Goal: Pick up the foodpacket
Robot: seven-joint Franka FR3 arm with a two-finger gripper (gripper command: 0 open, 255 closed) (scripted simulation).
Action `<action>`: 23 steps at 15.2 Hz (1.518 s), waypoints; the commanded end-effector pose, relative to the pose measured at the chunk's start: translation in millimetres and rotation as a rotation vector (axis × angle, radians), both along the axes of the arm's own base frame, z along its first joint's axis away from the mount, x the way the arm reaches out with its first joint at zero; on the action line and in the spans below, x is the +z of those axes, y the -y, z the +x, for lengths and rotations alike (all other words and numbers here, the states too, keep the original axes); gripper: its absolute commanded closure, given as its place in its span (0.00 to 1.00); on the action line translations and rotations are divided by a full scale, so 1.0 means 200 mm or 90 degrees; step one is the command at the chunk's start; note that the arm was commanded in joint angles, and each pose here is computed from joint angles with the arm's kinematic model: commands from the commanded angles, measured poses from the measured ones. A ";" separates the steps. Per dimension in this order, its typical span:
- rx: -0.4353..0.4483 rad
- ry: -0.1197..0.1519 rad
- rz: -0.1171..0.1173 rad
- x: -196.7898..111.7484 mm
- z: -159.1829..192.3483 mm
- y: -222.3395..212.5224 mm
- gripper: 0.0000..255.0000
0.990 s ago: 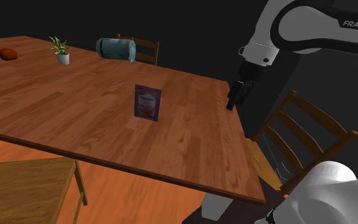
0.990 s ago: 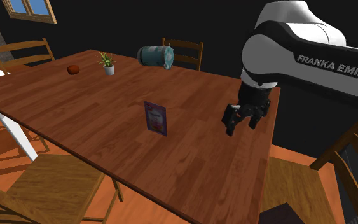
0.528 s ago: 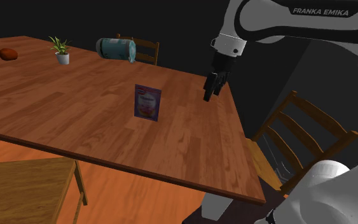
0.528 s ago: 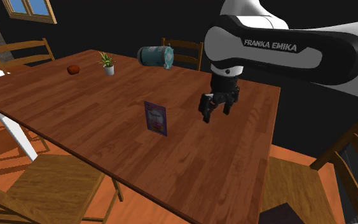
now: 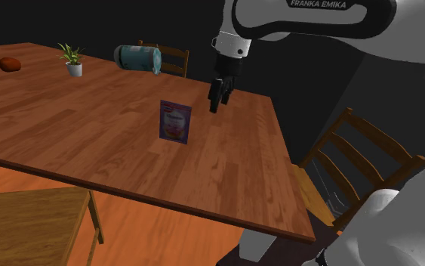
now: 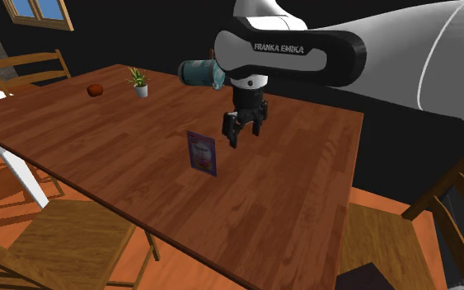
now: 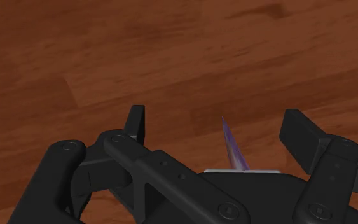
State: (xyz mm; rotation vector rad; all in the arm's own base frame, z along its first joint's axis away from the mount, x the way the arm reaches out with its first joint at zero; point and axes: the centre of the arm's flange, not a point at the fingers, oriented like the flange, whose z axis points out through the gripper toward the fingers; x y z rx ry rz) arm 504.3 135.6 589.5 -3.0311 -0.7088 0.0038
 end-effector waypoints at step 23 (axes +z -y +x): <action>0.167 0.000 -0.023 -0.18 0.47 -0.66 1.00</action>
